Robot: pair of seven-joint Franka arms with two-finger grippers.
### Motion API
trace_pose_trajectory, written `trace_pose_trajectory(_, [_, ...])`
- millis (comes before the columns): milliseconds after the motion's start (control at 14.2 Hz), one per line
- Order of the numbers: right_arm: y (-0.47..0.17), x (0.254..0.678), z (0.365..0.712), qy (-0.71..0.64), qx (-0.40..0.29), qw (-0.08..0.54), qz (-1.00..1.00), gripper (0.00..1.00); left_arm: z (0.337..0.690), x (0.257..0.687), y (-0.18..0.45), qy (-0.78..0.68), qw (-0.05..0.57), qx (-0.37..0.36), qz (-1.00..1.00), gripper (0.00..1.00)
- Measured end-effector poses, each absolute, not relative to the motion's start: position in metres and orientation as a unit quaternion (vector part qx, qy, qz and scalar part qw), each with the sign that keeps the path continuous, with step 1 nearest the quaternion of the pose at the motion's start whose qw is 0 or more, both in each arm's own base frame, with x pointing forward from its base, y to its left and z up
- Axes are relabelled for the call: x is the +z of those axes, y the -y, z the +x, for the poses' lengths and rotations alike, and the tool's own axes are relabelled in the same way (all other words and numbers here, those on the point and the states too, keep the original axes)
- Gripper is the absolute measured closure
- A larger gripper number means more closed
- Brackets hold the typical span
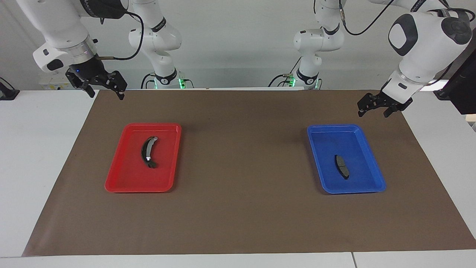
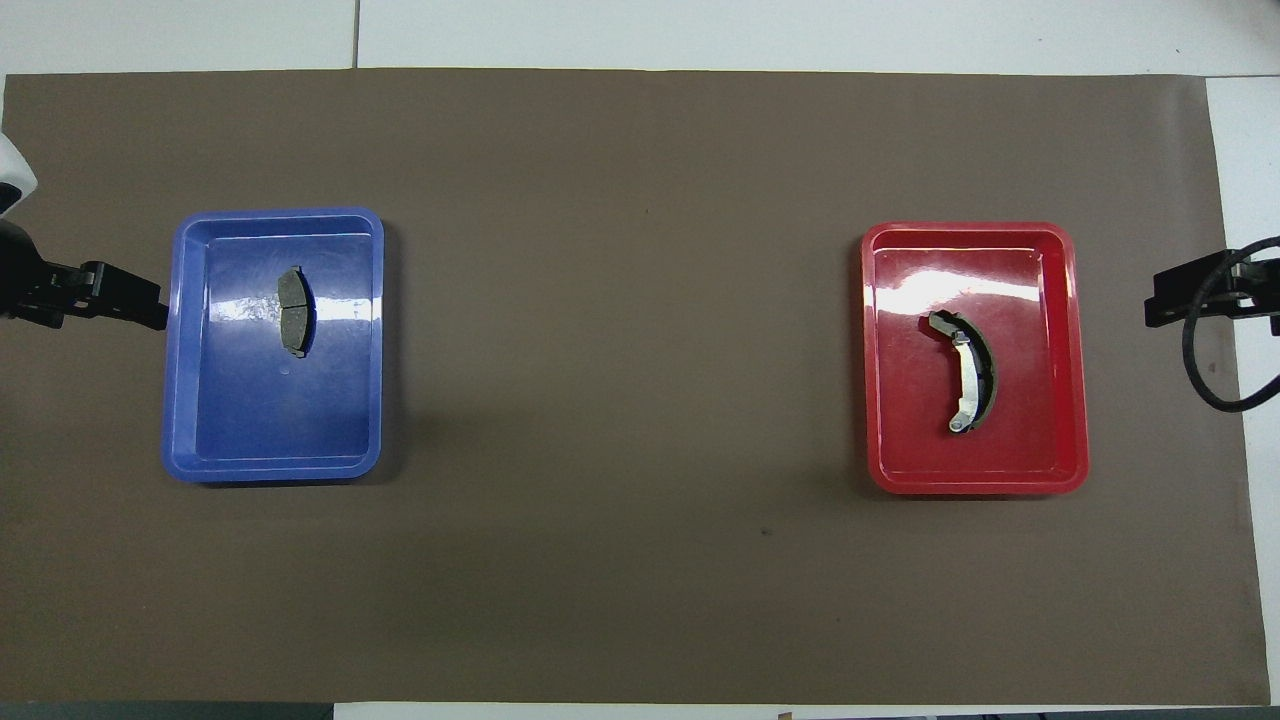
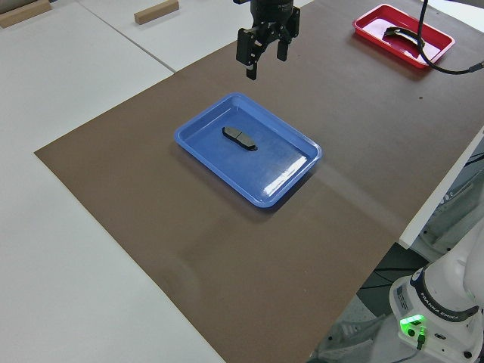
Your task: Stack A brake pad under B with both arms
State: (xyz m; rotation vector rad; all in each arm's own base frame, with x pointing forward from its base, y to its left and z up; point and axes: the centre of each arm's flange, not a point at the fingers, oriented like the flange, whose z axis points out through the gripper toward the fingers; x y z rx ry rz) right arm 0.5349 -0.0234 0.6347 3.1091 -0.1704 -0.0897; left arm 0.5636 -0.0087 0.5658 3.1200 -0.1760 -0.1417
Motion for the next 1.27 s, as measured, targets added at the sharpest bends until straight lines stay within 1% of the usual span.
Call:
trace_pose_trajectory(775, [0.023, 0.635, 0.535, 0.055, -0.029, 0.013, 0.998, 0.0, 0.564, 0.566, 0.01, 0.058, 0.007, -0.045, 0.997, 0.0])
trace_pose_trajectory(915, [0.023, 0.635, 0.535, 0.055, -0.029, 0.013, 0.998, 0.0, 0.567, 0.565, 0.012, 0.06, 0.006, -0.031, 0.998, 0.0])
trace_pose_trajectory(1056, [0.023, 0.635, 0.535, 0.055, -0.029, 0.013, 0.998, 0.0, 0.571, 0.552, 0.015, 0.062, 0.005, -0.001, 0.998, 0.01])
trace_pose_trajectory(1268, [0.023, 0.635, 0.537, 0.055, -0.022, 0.013, 0.998, 0.0, 0.572, 0.499, 0.015, 0.062, 0.004, 0.019, 0.998, 0.02])
